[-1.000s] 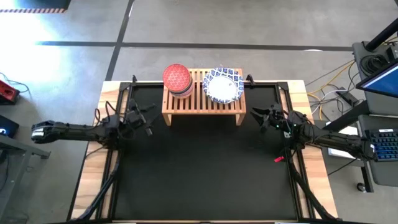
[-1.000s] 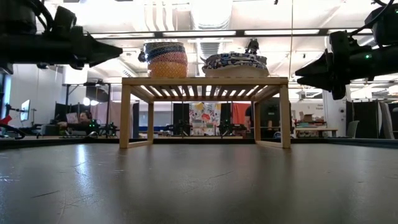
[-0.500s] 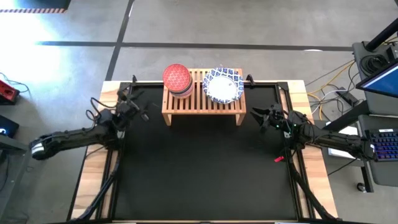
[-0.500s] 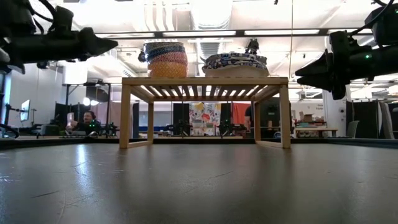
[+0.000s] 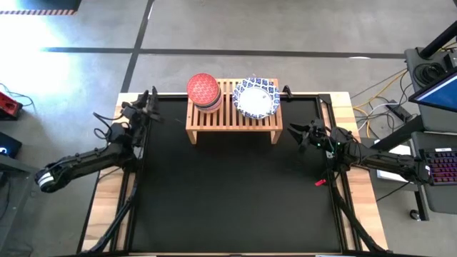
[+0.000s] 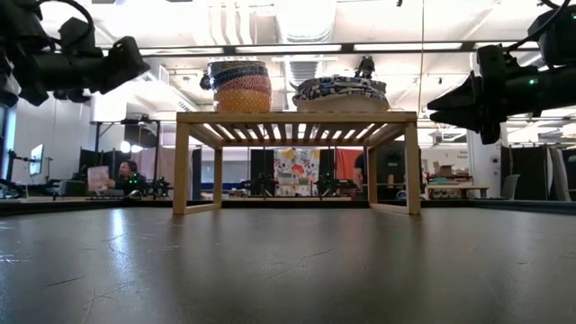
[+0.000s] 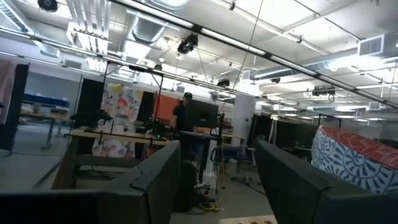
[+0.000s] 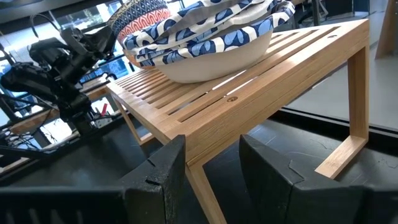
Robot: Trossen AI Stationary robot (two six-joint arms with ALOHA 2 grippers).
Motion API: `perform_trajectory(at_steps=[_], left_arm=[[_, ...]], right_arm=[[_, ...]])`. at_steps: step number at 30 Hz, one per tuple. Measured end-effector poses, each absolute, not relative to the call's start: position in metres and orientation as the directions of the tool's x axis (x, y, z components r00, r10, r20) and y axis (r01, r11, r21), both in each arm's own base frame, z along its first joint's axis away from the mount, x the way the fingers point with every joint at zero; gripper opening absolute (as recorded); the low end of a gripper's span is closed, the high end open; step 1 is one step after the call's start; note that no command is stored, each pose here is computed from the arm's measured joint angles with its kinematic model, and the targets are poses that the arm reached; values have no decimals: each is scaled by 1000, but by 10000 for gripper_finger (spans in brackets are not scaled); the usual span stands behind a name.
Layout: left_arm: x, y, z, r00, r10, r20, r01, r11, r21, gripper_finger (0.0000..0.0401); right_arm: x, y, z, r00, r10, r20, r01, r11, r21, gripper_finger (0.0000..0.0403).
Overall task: Place and stack bowls onto a shelf
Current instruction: Return to Home Position
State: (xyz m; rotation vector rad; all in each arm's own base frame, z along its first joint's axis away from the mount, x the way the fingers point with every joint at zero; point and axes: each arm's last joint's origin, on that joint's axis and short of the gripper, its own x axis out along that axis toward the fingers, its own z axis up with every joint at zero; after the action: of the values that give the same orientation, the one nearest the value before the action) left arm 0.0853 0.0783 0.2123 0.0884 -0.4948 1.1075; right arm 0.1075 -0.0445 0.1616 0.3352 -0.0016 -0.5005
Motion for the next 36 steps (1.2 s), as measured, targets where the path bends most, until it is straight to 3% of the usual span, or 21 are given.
perform_trajectory(at_steps=[36], left_arm=[[66,63,192,421,872,248,-890,450,-69,193]], right_arm=[[108,-45,162,878,-471,-80,471,824,316,139]])
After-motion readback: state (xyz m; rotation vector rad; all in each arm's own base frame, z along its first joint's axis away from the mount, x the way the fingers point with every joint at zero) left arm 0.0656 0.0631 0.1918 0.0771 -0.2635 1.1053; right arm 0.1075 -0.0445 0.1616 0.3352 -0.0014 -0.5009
